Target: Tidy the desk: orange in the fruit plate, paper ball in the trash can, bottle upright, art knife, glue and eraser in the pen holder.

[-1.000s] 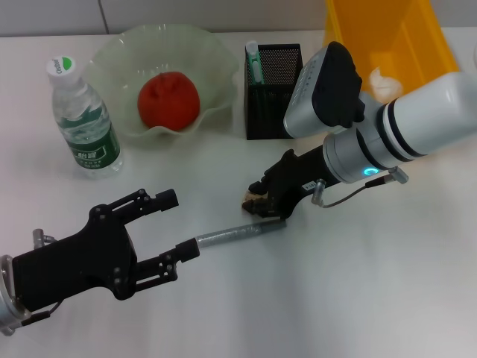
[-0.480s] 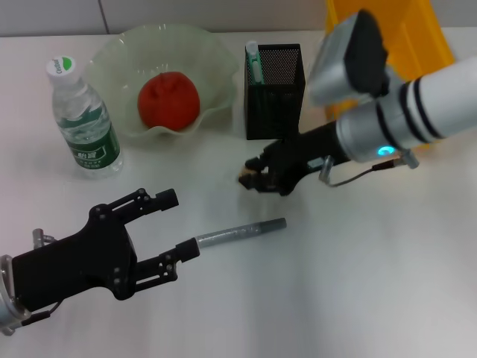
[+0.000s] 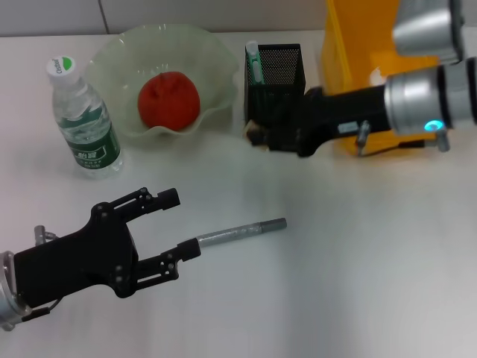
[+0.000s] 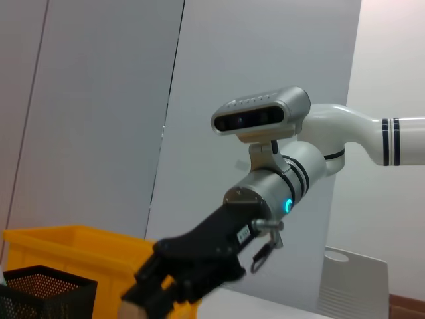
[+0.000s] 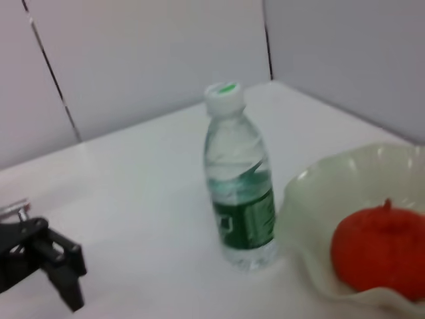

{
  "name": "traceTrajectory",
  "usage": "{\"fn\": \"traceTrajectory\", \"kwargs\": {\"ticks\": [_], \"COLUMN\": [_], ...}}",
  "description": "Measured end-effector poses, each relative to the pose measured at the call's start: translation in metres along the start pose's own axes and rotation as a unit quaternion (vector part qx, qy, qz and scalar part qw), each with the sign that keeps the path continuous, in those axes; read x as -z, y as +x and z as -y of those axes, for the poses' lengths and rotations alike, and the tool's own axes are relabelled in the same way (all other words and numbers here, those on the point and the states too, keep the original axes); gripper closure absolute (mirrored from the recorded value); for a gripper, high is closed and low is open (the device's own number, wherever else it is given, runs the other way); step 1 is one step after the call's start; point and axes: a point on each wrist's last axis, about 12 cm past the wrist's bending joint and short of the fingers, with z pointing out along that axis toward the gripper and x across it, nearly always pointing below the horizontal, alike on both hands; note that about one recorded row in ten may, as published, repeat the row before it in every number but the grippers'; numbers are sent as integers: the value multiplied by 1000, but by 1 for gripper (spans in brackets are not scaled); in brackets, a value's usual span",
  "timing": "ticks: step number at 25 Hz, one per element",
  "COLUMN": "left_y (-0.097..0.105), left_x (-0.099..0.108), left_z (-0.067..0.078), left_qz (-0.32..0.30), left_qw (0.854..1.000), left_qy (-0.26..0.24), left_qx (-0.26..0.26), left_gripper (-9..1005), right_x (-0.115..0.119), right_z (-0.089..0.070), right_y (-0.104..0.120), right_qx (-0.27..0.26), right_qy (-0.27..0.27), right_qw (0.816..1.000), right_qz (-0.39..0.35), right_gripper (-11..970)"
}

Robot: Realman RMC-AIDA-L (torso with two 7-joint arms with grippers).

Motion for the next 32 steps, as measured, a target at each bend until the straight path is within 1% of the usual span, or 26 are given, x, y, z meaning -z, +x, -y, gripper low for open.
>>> {"fn": "traceTrajectory", "kwargs": {"ticks": [5,9,13,14,17,18,19,20,22,23,24,27,32], "left_y": [-1,-2,-3,-3,-2,-2,-2,-2,0,0,0,0,-2], "left_x": [-3,-4,-6,-6,-5,-4,-4,-3,-2,-2,-1,-1,-1], "left_z": [-3,-4,-4,-4,-5,-5,-5,-6,-9,-9,-9,-9,-8], "left_qz": [-6,-9,-3,-3,5,9,9,12,8,8,8,10,20], "left_qw": [1000,1000,1000,1000,1000,1000,1000,1000,999,999,999,998,998], "left_qy": [4,5,8,8,-9,-14,-14,-23,-38,-38,-43,-45,-40], "left_qx": [-5,-9,-4,-4,1,2,2,6,22,22,32,36,45], "left_gripper": [223,223,223,223,223,223,223,223,223,223,223,223,223], "right_x": [13,14,9,9,9,9,9,10,11,11,11,11,7], "right_z": [10,12,12,12,13,15,15,17,23,23,25,31,37], "right_y": [-2,-2,-3,-3,-3,-4,-4,-4,-4,-4,-4,-6,-10], "right_qx": [-10,-13,17,17,32,46,46,61,68,68,65,55,50], "right_qy": [24,31,26,26,32,38,38,49,77,77,87,113,132], "right_qw": [999,999,999,999,998,997,997,995,991,991,990,986,984], "right_qz": [31,39,37,37,41,54,54,69,86,86,94,114,113], "right_gripper": [712,712,712,712,713,713,713,713,713,713,713,712,711]}}
